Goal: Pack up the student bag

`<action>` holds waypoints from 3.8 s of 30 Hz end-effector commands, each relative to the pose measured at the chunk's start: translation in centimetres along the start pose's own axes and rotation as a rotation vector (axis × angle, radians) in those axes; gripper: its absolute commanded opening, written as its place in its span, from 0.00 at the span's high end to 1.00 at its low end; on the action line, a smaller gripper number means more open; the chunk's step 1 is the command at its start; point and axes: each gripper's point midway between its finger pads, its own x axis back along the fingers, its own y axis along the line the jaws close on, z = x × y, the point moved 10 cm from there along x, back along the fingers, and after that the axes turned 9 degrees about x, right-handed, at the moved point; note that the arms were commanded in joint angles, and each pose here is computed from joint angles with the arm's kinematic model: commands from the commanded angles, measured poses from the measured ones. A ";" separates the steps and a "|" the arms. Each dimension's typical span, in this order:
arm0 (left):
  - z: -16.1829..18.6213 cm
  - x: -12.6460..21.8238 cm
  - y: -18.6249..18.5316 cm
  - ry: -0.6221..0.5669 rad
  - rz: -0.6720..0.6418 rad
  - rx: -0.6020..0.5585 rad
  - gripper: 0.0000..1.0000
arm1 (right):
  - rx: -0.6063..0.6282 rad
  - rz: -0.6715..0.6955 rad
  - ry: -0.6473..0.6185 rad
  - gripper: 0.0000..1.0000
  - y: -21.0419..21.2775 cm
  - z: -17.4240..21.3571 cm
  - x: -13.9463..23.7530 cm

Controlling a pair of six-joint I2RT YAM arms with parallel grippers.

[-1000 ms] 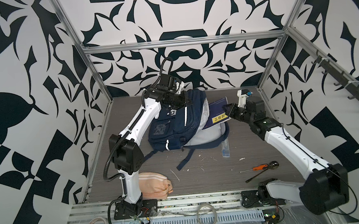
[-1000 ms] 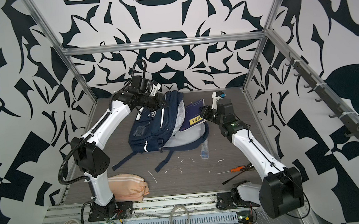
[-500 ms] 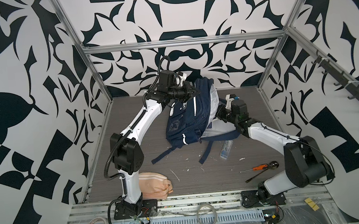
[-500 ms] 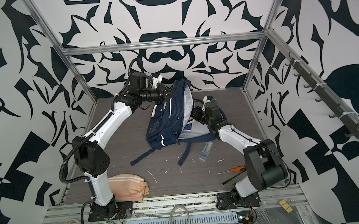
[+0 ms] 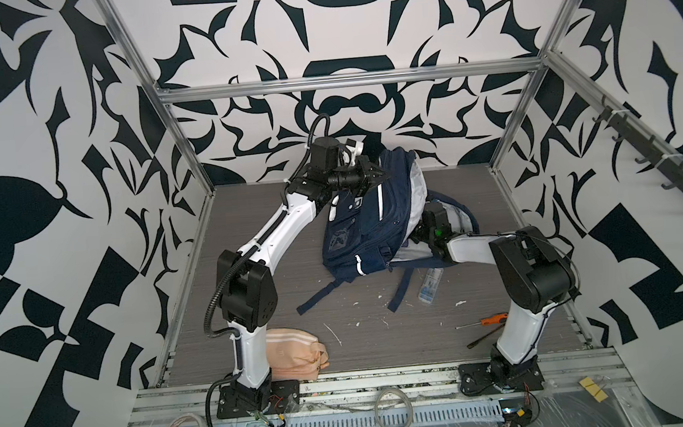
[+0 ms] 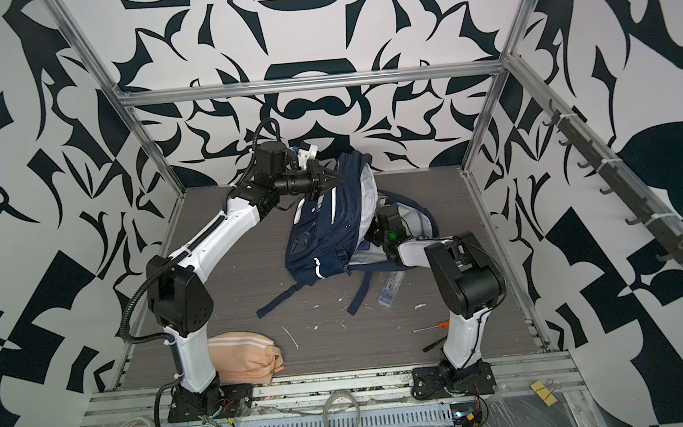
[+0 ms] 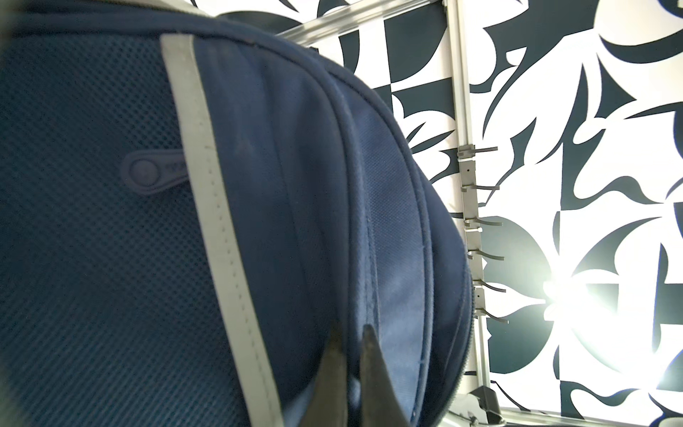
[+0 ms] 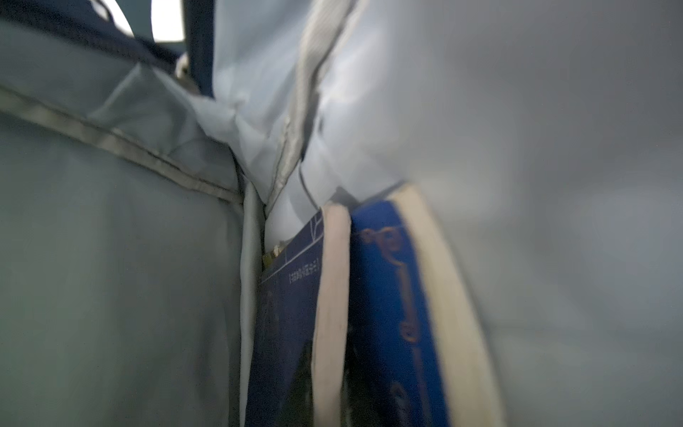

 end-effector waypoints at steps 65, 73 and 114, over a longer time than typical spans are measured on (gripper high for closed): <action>13.8 12.7 15.2 -0.028 -0.626 0.268 0.01 | 0.794 -0.048 0.490 0.23 10.9 6.2 10.1; 12.4 13.4 19.8 -0.129 -0.538 0.430 0.01 | 0.631 -0.142 0.648 0.23 9.8 8.6 7.2; 8.7 9.4 21.3 -0.155 -0.404 0.562 1.00 | 0.649 -0.088 0.415 0.38 4.9 11.3 3.4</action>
